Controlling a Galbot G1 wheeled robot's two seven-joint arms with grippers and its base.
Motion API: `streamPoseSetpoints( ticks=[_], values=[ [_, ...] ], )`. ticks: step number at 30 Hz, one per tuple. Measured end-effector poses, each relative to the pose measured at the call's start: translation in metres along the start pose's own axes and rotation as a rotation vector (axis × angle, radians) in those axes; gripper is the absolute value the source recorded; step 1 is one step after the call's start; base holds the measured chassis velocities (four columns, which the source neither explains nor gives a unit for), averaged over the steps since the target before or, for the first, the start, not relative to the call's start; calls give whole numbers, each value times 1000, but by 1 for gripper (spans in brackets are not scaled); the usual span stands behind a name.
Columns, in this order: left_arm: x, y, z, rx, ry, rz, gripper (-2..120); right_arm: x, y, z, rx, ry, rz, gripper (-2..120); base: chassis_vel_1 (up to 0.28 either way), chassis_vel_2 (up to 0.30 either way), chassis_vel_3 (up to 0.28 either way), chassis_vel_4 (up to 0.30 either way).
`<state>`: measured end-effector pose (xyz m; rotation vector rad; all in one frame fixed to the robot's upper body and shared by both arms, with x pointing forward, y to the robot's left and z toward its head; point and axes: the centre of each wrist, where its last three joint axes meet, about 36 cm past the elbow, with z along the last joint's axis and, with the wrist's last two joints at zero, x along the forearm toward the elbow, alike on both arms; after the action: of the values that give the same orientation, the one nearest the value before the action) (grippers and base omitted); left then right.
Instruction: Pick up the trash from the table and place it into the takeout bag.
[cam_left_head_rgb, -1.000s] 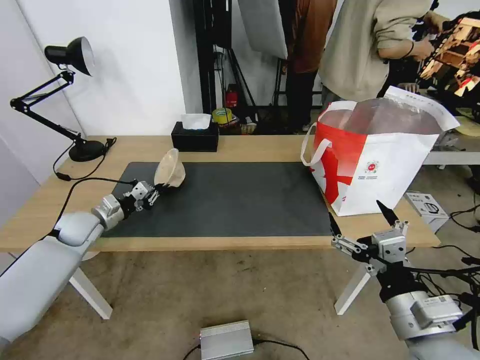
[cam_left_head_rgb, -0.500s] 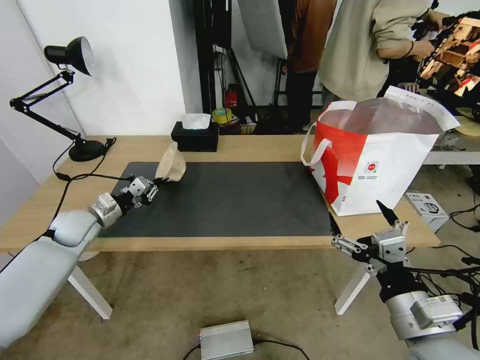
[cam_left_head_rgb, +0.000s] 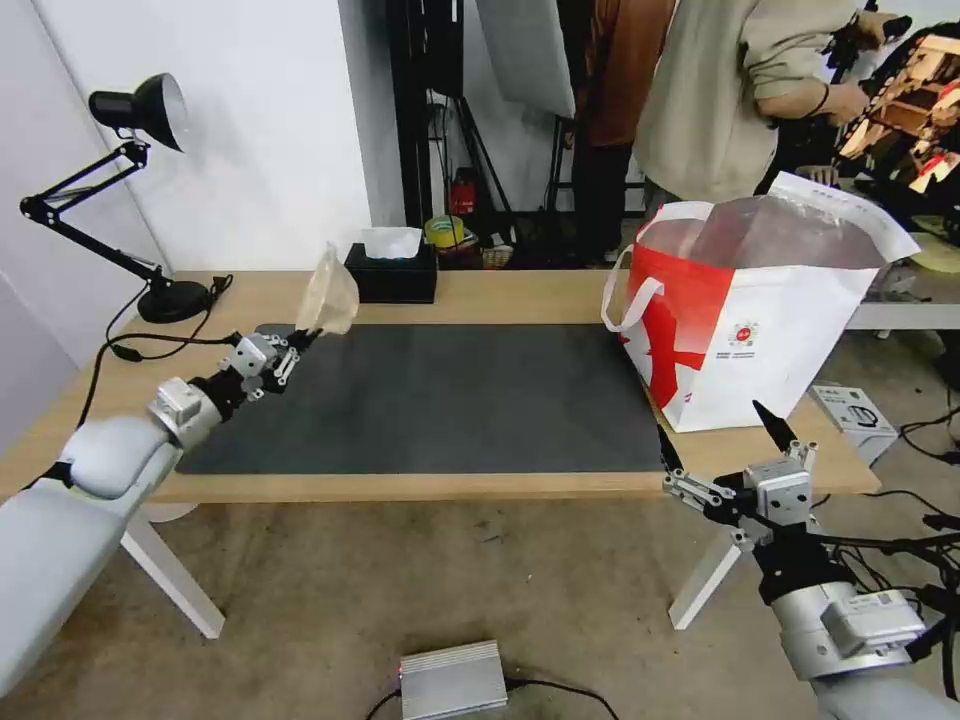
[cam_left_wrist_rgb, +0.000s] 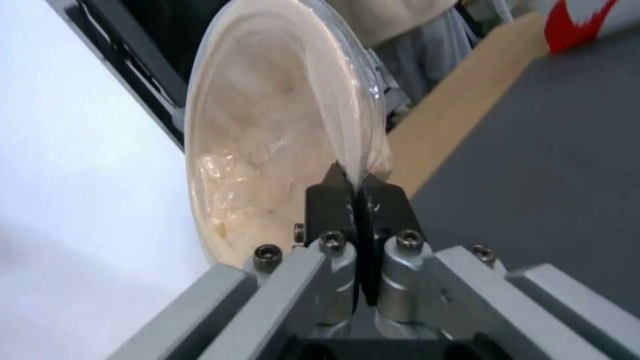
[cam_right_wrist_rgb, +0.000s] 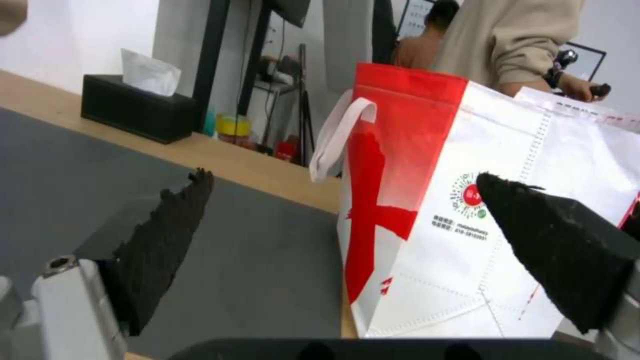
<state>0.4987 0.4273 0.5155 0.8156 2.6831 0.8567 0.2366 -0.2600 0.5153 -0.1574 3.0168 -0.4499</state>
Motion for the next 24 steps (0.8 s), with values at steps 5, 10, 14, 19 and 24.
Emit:
streamPoseSetpoints(
  ticks=[5,10,14,19,24],
  values=[
    [3,7,-28,-14,-33,-3,0,0,0,0,0,0,0,100,0,0,0,0],
    [3,11,-54,-22,-66,2,0,0,0,0,0,0,0,100,0,0,0,0],
    [-4,14,-67,-37,-88,12,0,0,0,0,0,0,0,100,0,0,0,0],
    [-19,20,-81,-60,-124,23,0,0,0,0,0,0,0,100,0,0,0,0],
    [-42,29,-95,-109,-175,42,0,0,0,0,0,0,0,100,0,0,0,0]
  ],
)
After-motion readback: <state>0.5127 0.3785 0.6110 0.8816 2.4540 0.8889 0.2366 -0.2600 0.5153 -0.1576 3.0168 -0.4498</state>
